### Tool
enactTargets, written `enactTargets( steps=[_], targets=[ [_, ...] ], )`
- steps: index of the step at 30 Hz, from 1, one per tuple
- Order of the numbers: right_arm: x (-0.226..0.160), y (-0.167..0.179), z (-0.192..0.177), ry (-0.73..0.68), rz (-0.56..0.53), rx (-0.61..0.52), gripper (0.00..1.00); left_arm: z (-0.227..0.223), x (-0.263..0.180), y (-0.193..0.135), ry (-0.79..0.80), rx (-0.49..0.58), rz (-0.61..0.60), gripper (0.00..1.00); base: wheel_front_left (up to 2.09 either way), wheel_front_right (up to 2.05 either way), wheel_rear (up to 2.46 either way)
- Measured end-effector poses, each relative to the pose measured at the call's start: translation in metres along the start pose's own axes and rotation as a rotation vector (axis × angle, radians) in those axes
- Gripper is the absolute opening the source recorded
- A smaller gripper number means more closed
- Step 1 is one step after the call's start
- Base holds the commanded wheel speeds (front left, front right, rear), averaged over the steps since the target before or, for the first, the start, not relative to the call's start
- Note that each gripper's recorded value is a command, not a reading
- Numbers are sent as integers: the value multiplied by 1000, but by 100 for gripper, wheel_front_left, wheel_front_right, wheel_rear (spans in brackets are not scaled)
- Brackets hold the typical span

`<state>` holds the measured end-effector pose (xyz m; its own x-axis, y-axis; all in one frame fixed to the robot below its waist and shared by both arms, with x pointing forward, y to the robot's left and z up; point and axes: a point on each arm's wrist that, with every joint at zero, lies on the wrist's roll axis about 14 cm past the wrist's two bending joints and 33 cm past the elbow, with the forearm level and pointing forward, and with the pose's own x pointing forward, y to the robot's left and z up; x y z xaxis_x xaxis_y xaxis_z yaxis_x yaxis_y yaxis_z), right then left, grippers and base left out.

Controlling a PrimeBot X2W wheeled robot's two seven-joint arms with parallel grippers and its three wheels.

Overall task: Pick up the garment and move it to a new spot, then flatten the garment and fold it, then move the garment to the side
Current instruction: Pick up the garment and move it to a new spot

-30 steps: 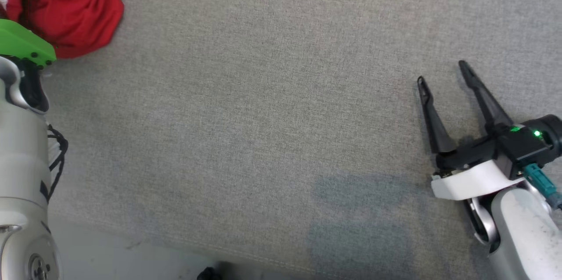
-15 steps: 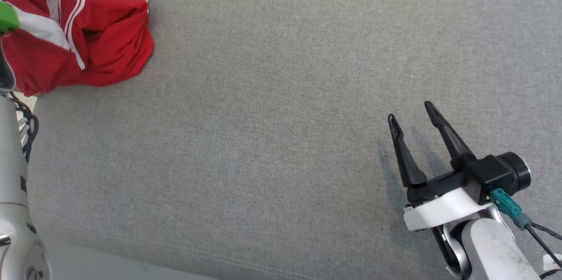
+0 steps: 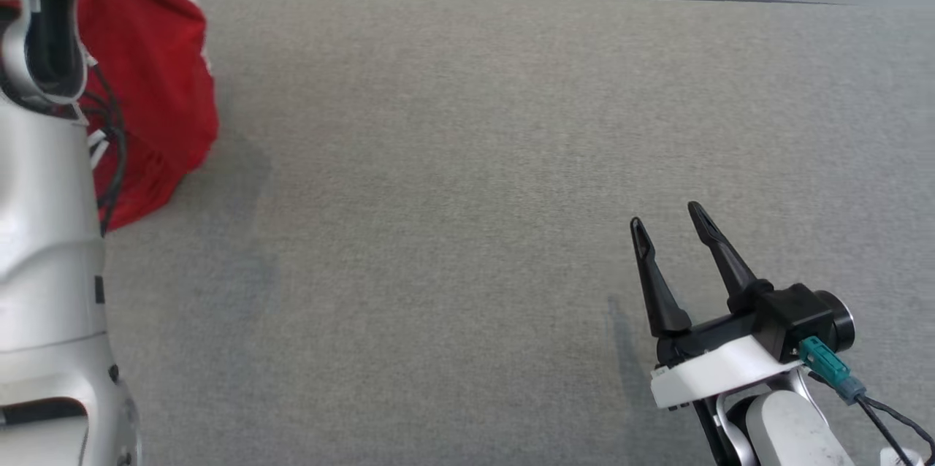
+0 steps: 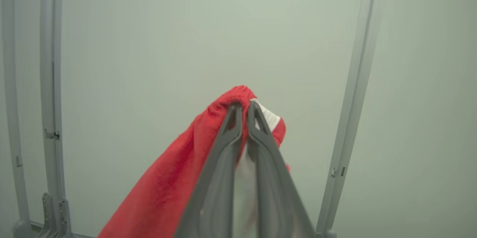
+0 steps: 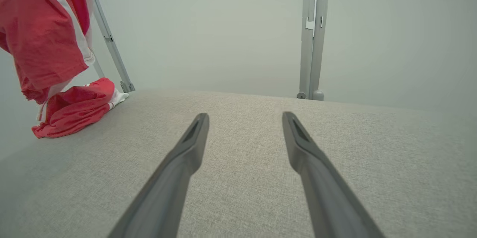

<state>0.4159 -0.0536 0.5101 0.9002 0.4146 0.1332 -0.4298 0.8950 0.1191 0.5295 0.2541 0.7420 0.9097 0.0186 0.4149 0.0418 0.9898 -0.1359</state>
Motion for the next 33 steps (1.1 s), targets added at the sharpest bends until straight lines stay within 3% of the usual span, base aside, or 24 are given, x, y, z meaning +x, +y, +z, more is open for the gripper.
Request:
enactTargets(
  steps=[11, 23, 28, 33],
  targets=[
    [-47, -51, 30, -52, -204, -33, 100, 0, 8, -175, 31, -226, -389, 0, 0, 0, 0],
    [-107, -106, 54, -96, -441, -48, 100, -33, -31, -344, 134, -377, -780, 0, 0, 0, 0],
    [-124, -119, 55, -90, -505, -55, 100, -94, -64, -374, 272, -397, -834, 0, 0, 0, 0],
    [-125, -126, 48, -66, -525, -54, 100, -171, -97, -360, 434, -389, -776, 0, 0, 0, 0]
  ],
)
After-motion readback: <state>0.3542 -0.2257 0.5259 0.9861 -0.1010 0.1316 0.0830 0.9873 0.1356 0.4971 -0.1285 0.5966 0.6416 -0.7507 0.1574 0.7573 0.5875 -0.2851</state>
